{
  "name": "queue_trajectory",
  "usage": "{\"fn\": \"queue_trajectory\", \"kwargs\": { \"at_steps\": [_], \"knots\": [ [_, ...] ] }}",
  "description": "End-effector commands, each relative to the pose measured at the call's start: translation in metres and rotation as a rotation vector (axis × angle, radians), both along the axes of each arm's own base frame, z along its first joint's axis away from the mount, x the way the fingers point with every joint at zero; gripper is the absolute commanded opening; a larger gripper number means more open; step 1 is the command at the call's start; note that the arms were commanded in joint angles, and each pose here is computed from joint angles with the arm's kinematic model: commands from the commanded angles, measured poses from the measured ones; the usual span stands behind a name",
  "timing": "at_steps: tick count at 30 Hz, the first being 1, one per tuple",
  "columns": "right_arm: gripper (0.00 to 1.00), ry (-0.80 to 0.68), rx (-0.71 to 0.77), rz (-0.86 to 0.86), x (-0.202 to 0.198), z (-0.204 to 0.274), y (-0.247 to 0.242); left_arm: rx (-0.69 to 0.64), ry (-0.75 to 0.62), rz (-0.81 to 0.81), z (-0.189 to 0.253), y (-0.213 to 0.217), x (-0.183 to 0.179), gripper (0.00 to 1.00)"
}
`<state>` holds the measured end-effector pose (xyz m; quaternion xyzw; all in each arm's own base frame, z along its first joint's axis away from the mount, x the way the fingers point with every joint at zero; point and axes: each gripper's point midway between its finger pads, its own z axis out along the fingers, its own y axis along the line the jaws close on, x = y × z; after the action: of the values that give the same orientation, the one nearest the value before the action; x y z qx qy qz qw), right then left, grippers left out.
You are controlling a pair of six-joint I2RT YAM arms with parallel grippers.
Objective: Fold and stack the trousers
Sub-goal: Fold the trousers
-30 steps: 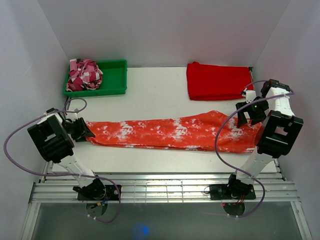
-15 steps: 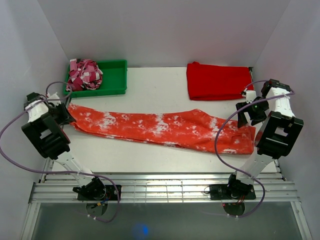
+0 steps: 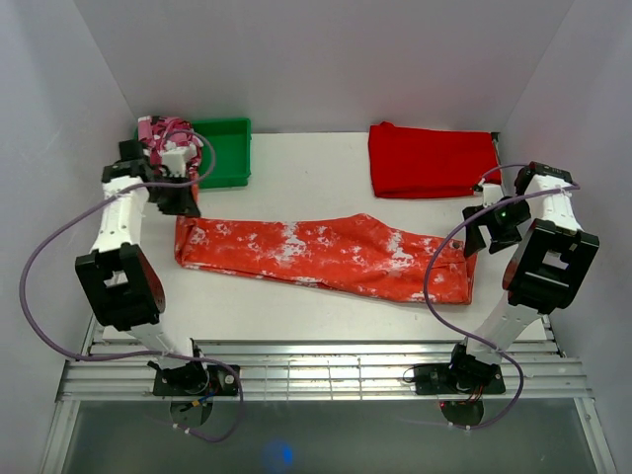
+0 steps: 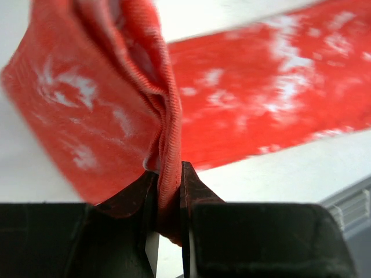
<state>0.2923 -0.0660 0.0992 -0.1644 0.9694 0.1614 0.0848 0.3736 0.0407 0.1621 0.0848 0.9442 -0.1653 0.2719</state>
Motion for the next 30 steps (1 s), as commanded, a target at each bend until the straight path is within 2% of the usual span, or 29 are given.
{"fn": "queue_trajectory", "kwargs": {
  "at_steps": [1, 5, 7, 11, 16, 20, 30],
  "knots": [
    [0.90, 0.041, 0.046, 0.008, -0.012, -0.004, 0.008, -0.087, -0.022, -0.020, 0.013, -0.068, -0.011, 0.00],
    [0.90, 0.089, 0.043, 0.010, -0.022, -0.012, 0.008, -0.078, 0.011, -0.085, -0.006, -0.148, -0.015, 0.00],
    [0.90, 0.094, 0.027, 0.011, -0.023, -0.013, 0.005, -0.077, 0.015, -0.051, -0.011, -0.168, -0.011, 0.00],
    [0.90, 0.118, 0.003, -0.001, -0.026, -0.017, 0.001, -0.053, 0.019, -0.083, -0.024, -0.220, -0.012, 0.00],
    [0.90, 0.166, 0.004, -0.024, -0.033, -0.024, 0.002, -0.081, 0.078, -0.086, -0.049, -0.255, -0.014, 0.00],
    [0.90, 0.190, 0.005, -0.034, -0.037, -0.028, 0.003, -0.077, 0.097, -0.121, -0.060, -0.283, -0.030, 0.00],
    [0.90, 0.204, 0.042, -0.051, -0.040, -0.028, 0.014, -0.059, 0.169, -0.155, -0.081, -0.319, -0.067, 0.00]
  ]
}}
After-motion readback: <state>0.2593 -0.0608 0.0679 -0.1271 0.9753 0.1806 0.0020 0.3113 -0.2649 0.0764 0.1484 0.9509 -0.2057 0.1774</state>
